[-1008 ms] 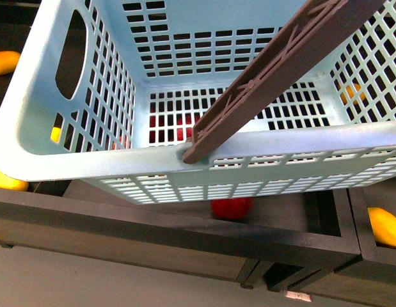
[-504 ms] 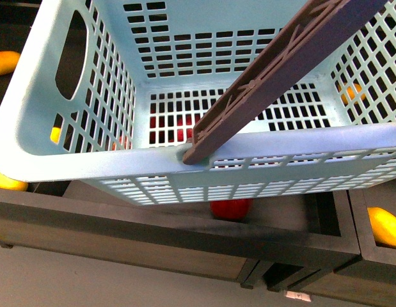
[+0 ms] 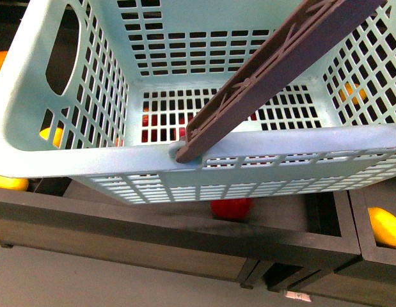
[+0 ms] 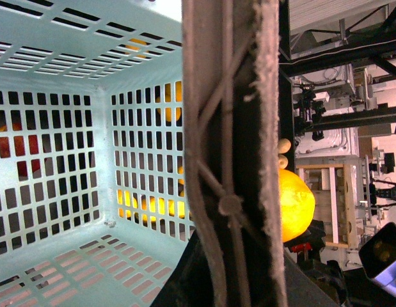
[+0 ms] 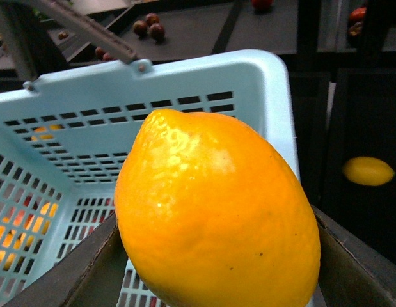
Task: Pick lemon and mango into basket
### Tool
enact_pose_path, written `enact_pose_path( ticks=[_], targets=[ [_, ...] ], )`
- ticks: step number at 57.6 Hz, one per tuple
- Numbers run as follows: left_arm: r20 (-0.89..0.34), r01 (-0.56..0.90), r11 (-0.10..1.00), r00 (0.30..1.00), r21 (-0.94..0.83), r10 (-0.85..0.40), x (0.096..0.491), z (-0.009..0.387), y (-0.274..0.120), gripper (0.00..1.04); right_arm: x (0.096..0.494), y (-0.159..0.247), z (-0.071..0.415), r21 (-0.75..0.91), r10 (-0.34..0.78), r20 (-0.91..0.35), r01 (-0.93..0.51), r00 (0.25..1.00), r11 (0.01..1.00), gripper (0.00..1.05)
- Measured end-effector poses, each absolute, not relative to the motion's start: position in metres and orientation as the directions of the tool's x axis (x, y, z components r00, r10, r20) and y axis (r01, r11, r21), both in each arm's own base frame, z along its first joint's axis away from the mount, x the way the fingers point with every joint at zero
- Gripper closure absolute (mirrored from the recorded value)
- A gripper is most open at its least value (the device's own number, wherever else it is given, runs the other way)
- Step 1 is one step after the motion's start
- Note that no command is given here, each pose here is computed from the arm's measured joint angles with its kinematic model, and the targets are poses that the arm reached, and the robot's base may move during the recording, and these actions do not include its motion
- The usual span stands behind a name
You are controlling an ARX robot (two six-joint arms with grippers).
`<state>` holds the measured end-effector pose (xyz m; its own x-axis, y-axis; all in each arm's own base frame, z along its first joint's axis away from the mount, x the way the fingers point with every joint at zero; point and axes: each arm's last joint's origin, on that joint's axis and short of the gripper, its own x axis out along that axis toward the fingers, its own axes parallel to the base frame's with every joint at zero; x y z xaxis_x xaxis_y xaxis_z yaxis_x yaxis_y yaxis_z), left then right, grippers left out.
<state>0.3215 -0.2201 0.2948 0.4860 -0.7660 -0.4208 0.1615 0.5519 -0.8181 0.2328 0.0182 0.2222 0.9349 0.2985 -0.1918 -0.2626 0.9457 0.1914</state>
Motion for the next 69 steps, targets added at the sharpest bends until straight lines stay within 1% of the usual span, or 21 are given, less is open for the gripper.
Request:
enact_pose_path(
  ticks=[18, 21, 22, 28, 30, 36, 40, 43, 49, 59, 60, 62, 64, 66, 69],
  targets=[
    [-0.420, 0.162, 0.550, 0.484, -0.819, -0.768, 0.321, 0.295, -0.220, 1.00, 0.228, 0.030, 0.218, 0.183, 0.315, -0.205, -0.280, 0.927, 0.942, 0.34],
    [-0.420, 0.162, 0.551, 0.484, -0.819, -0.768, 0.321, 0.295, -0.220, 1.00, 0.228, 0.031, 0.218, 0.181, 0.319, -0.205, -0.285, 0.925, 0.941, 0.29],
    [-0.420, 0.162, 0.551, 0.484, -0.819, -0.767, 0.321, 0.295, -0.220, 1.00, 0.228, 0.032, 0.218, 0.180, 0.319, -0.205, -0.285, 0.925, 0.942, 0.25],
    [-0.421, 0.161, 0.552, 0.487, -0.818, -0.765, 0.322, 0.295, -0.220, 1.00, 0.228, 0.034, 0.218, 0.177, 0.315, -0.204, -0.281, 0.927, 0.943, 0.10],
    [-0.421, 0.161, 0.552, 0.487, -0.818, -0.765, 0.322, 0.295, -0.220, 1.00, 0.228, 0.034, 0.218, 0.177, 0.312, -0.204, -0.279, 0.928, 0.944, 0.07],
    [-0.420, 0.163, 0.552, 0.485, -0.818, -0.767, 0.321, 0.295, -0.220, 1.00, 0.228, 0.032, 0.219, 0.173, 0.281, -0.201, -0.248, 0.939, 0.953, 0.09],
    [-0.422, 0.161, 0.552, 0.483, -0.818, -0.767, 0.321, 0.294, -0.220, 1.00, 0.228, 0.024, 0.222, 0.162, 0.196, -0.184, -0.167, 0.963, 0.973, 0.09],
    [-0.422, 0.161, 0.552, 0.483, -0.818, -0.767, 0.321, 0.294, -0.220, 1.00, 0.228, 0.019, 0.225, 0.165, 0.160, -0.176, -0.131, 0.971, 0.977, 0.09],
    [-0.423, 0.162, 0.554, 0.487, -0.816, -0.764, 0.321, 0.294, -0.220, 1.00, 0.228, 0.004, 0.234, 0.175, 0.033, -0.159, -0.004, 0.987, 0.985, 0.09],
    [-0.422, 0.161, 0.552, 0.484, -0.818, -0.767, 0.321, 0.294, -0.220, 1.00, 0.217, -0.020, 0.246, 0.169, -0.151, -0.163, 0.178, 0.975, 0.969, 0.09],
    [-0.422, 0.161, 0.552, 0.484, -0.818, -0.767, 0.321, 0.294, -0.220, 1.00, 0.215, -0.021, 0.246, 0.168, -0.156, -0.162, 0.183, 0.974, 0.969, 0.09],
    [-0.422, 0.162, 0.552, 0.483, -0.818, -0.767, 0.321, 0.294, -0.220, 1.00, 0.211, -0.025, 0.248, 0.152, -0.131, -0.126, 0.150, 0.983, 0.977, 0.12],
    [-0.423, 0.159, 0.552, 0.485, -0.818, -0.766, 0.321, 0.294, -0.220, 1.00, 0.204, -0.027, 0.249, 0.117, -0.082, -0.057, 0.088, 0.995, 0.989, 0.19],
    [-0.422, 0.160, 0.551, 0.484, -0.819, -0.767, 0.321, 0.294, -0.220, 1.00, 0.199, -0.026, 0.248, 0.090, -0.044, -0.016, 0.045, 0.999, 0.995, 0.24],
    [-0.423, 0.159, 0.553, 0.485, -0.818, -0.766, 0.321, 0.294, -0.220, 1.00, 0.193, -0.024, 0.245, 0.062, -0.019, 0.011, 0.019, 1.000, 0.998, 0.31]
  ],
)
